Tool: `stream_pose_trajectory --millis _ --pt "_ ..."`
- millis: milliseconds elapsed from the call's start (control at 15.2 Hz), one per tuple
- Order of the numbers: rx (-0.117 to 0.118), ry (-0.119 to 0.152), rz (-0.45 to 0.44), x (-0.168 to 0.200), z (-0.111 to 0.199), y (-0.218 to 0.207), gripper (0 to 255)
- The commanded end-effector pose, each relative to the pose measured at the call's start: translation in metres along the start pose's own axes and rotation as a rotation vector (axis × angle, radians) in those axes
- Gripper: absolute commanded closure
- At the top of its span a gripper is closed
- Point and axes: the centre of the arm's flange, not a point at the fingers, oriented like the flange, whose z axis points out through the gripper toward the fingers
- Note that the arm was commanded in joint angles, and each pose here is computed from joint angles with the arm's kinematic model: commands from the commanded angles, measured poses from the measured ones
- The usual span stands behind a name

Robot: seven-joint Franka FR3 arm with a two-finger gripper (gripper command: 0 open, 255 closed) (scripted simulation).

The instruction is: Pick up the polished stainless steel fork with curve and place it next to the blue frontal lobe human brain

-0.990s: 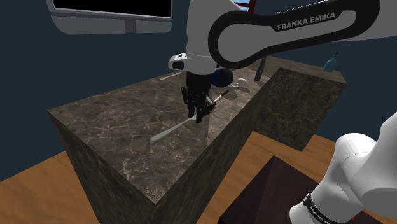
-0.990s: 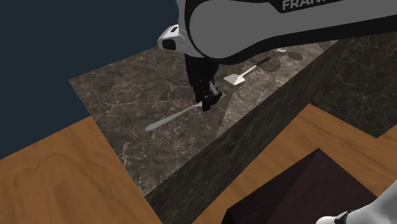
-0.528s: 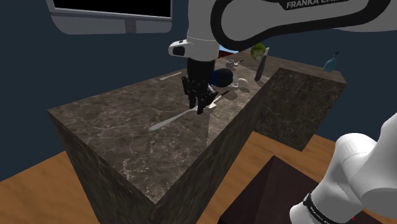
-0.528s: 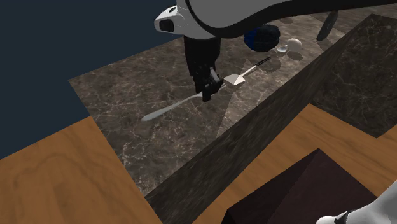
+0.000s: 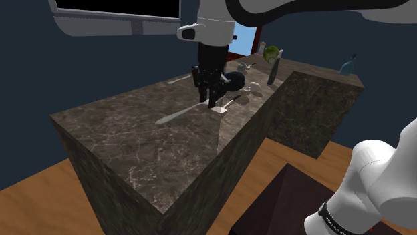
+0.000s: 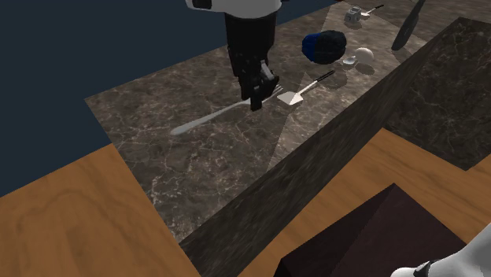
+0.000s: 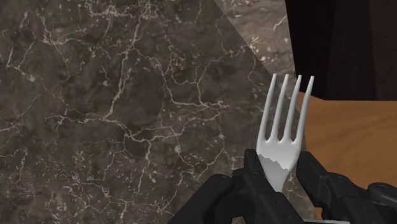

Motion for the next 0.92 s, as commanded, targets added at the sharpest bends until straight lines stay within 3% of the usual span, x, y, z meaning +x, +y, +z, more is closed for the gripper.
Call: stream_pose_trajectory --millis 0,198,858 --pt "0.000 0.000 0.000 -0.001 -0.012 0.000 255" --pt "0.000 0.000 0.000 -0.001 -0.025 0.000 255" --pt "0.000 0.000 0.000 -0.130 -0.019 0.030 255"
